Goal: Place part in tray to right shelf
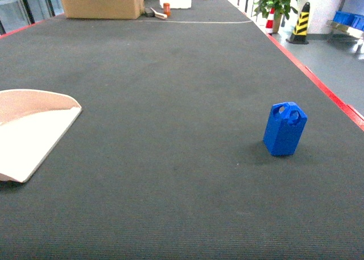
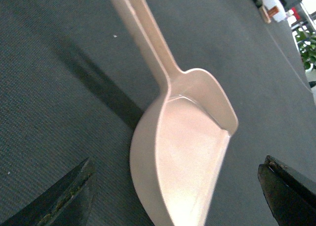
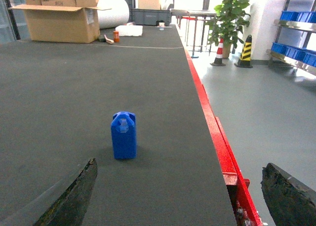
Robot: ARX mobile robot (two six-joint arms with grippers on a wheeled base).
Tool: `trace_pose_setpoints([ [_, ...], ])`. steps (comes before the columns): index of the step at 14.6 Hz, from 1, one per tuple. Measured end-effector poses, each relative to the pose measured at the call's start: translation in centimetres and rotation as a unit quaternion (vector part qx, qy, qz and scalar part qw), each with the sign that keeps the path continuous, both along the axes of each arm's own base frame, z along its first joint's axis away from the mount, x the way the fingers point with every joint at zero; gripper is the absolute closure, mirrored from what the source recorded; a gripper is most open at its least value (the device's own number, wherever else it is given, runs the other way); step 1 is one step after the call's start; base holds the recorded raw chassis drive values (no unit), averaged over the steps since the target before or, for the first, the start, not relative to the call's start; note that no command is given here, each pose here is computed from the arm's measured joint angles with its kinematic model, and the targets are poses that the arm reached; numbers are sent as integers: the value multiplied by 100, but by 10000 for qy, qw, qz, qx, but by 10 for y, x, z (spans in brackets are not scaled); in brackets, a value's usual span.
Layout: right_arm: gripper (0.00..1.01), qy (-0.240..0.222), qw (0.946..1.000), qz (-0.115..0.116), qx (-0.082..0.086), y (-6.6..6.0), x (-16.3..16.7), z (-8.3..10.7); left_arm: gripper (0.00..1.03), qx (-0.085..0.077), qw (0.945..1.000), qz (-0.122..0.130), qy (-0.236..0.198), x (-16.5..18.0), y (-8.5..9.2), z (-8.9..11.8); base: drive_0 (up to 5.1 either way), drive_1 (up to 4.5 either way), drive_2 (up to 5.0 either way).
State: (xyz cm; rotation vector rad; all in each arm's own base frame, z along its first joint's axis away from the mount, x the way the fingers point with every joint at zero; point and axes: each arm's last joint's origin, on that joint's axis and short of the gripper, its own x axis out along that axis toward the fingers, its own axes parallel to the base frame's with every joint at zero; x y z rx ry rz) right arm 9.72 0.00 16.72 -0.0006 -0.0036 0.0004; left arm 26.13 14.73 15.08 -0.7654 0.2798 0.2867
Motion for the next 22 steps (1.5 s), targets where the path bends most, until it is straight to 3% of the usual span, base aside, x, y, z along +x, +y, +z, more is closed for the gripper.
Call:
trace_pose_setpoints([
  [2, 3, -2, 10000, -2, 0, 0, 0, 0, 5, -342, 9993, 78, 132, 35, 25, -19, 0, 0, 0],
  [6, 3, -2, 10000, 0, 0, 0, 0, 0, 5, -913, 9954, -222, -172, 87, 50, -34, 0, 0, 0],
  [10, 3, 0, 10000, 0, 0, 0, 0, 0, 5, -1164, 9907, -436, -545, 117, 65, -40, 0, 0, 0],
  [11, 3, -2, 10000, 0, 0, 0, 0, 0, 5, -1289, 9892, -449, -535, 123, 69, -43, 0, 0, 0],
  [14, 3, -2, 10000, 0, 0, 0, 0, 0, 41, -1584, 9821, -651, -778, 136, 75, -49, 0, 0, 0],
  [17, 3, -2, 10000, 0, 0, 0, 0, 0, 76, -1713, 9753, -926, -1046, 139, 71, -51, 0, 0, 0],
  [18, 3, -2, 10000, -2, 0, 0, 0, 0, 83, -1745, 9712, -1055, -1231, 138, 65, -46, 0, 0, 0],
  [22, 3, 0, 10000, 0, 0, 0, 0, 0, 85, -1961, 9524, -1562, -1737, 123, 26, -30, 0, 0, 0],
])
